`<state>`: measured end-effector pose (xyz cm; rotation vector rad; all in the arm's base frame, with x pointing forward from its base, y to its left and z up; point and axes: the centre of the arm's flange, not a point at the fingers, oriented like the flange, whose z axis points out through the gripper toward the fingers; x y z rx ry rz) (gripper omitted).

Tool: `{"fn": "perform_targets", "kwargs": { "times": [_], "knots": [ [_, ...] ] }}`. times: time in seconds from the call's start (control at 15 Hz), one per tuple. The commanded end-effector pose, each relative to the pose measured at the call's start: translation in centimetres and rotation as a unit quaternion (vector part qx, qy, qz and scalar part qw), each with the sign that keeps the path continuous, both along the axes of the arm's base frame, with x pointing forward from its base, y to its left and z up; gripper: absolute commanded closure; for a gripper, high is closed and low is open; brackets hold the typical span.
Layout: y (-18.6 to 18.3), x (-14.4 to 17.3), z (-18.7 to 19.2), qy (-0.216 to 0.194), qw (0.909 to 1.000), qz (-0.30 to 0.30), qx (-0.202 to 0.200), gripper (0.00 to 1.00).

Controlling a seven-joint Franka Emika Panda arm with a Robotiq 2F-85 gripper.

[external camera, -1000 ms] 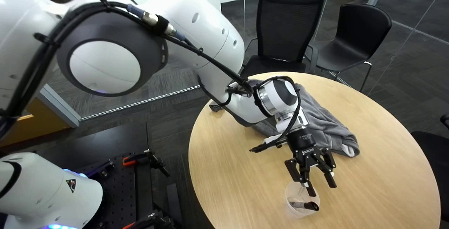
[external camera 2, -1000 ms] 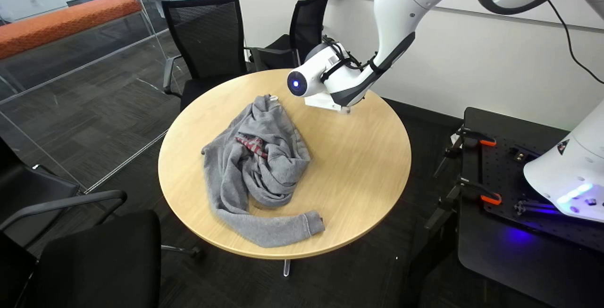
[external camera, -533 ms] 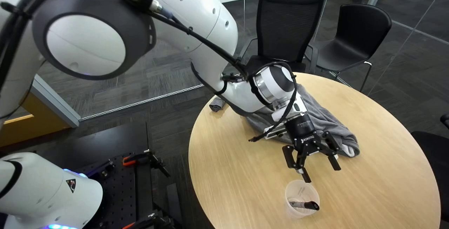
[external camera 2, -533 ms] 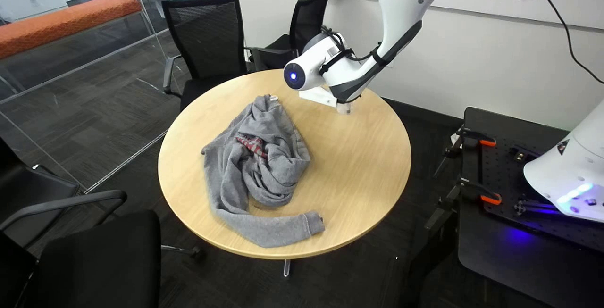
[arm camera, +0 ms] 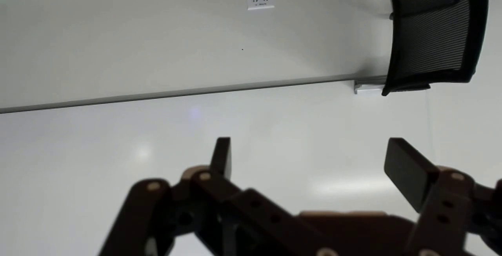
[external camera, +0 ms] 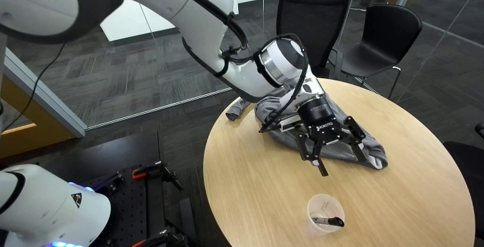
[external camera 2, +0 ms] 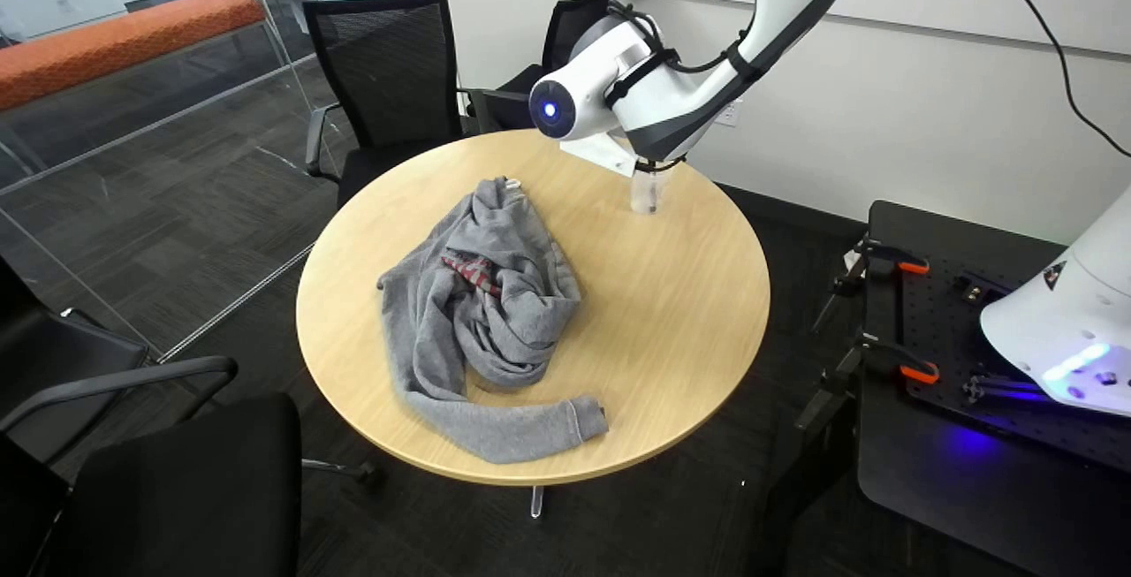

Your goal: Put the marker into the cup.

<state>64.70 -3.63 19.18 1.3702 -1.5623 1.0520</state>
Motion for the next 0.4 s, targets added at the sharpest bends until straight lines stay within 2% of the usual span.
{"fn": "perform_targets", "kwargs": {
  "times": [0.0,0.07,0.33],
  "knots": [
    [0.8,-2.8,3.1,-0.018,0.9998,-0.011,-0.001,0.0],
    [0.4,-0.6,1.2,-0.006,1.0,-0.001,0.0,0.0],
    [0.6,-1.2,2.2,-0.007,1.0,0.0,0.002,0.0]
  ]
}}
